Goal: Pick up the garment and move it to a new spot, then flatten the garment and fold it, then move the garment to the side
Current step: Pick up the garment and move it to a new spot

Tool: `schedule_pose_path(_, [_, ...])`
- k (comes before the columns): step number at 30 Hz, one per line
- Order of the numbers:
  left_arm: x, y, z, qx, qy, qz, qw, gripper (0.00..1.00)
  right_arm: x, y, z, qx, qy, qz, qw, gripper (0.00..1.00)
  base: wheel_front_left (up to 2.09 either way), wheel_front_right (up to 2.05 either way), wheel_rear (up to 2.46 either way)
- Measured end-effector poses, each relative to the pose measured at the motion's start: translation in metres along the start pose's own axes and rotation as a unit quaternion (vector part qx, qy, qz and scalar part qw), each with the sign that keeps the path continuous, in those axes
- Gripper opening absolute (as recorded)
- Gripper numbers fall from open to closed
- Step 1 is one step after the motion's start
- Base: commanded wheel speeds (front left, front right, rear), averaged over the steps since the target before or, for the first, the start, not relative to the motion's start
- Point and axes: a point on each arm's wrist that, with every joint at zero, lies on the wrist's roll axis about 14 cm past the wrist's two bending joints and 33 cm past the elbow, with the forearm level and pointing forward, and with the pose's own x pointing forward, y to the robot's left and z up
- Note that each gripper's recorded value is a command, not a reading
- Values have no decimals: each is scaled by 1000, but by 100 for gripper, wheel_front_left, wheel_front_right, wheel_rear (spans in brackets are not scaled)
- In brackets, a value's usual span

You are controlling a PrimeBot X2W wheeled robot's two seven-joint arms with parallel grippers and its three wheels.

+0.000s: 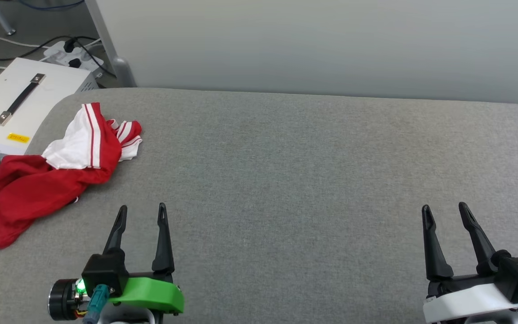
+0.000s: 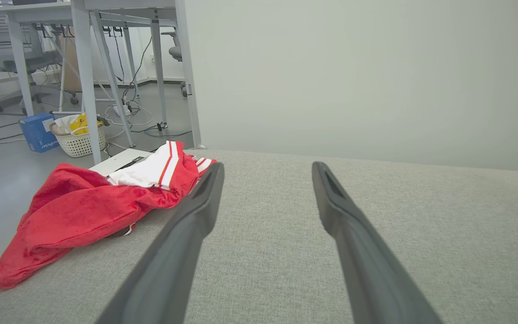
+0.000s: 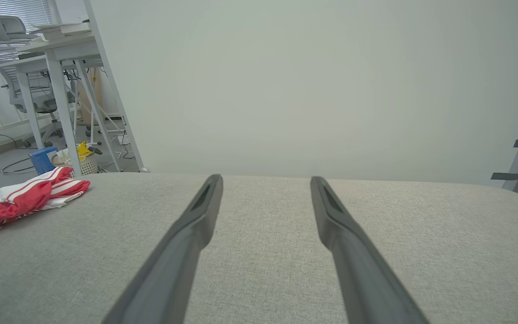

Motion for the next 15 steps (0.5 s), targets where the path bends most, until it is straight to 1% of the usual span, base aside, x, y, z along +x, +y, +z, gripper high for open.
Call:
schedule_pose_path(7, [-12,31,-2,4,8,50,999,100,14,22,-8,7,6,36,999,100,0,0,0])
schedule_pose_path(15, [-32,68,-3,10,15,113,993,100,30,55,-20,16,17,90,996,100,0,0,0])
